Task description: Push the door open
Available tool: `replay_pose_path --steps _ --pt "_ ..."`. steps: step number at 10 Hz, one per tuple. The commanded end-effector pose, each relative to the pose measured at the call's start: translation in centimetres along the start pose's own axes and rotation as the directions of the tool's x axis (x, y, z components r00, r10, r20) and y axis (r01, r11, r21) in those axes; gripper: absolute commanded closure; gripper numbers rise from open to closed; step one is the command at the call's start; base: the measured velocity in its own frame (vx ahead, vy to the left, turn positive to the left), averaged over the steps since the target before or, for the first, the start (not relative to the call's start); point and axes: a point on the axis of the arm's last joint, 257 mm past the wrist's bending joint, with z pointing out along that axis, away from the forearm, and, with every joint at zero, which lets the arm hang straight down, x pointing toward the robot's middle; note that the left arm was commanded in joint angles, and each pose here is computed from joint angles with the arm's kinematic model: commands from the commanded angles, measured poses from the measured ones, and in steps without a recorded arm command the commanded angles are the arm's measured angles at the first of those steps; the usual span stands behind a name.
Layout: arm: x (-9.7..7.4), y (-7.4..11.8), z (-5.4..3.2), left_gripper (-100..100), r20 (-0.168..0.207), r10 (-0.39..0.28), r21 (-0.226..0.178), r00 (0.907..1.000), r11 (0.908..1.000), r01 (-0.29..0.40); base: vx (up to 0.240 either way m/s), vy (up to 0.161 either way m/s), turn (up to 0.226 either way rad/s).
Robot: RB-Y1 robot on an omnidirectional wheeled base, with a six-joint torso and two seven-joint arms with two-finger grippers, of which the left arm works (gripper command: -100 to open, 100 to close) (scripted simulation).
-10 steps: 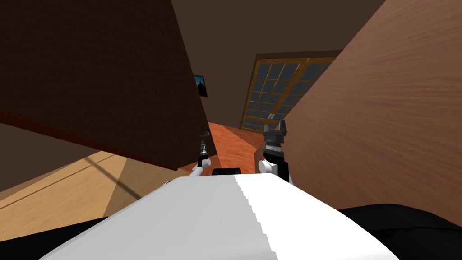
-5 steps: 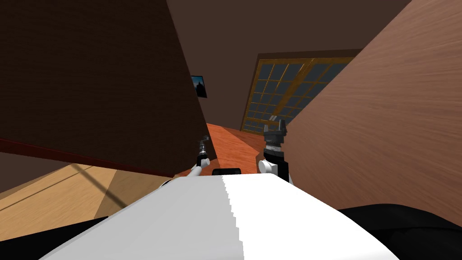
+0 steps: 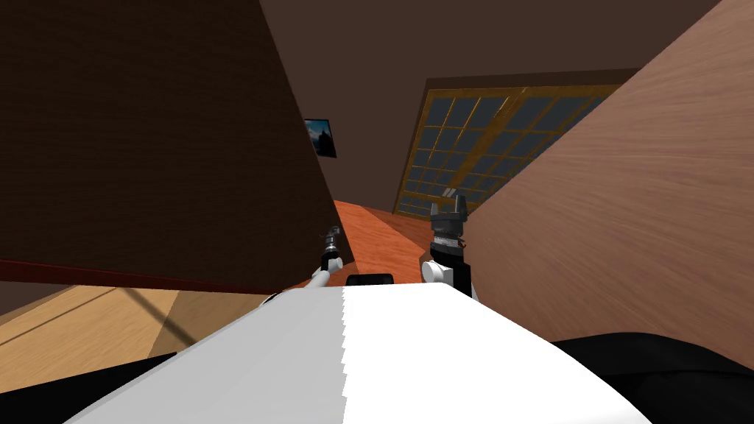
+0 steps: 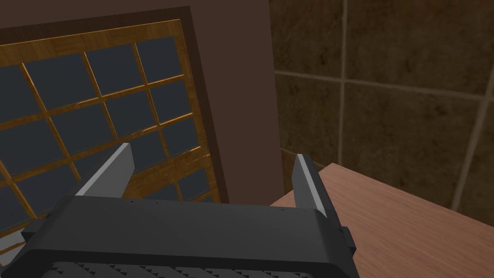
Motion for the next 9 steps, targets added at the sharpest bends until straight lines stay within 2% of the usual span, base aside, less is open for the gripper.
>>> replay_pose_path --steps 1,4,5,9 --pt "0.0 0.3 -0.2 100 -0.001 0.001 -0.007 1.0 1.0 -0.001 -0.033 -0.012 -0.004" --pt "0.0 0.3 -0.2 100 -0.001 0.001 -0.007 1.0 1.0 -0.001 -0.012 -0.004 0.0" --pt "-1.2 0.5 -0.22 100 0.024 0.006 -0.011 0.9997 0.9999 -0.005 0.115 0.0 0.018" --pt "-3.2 0.4 -0.1 100 0.071 0.005 -0.006 0.9975 1.0 -0.005 0.17 -0.007 0.027"
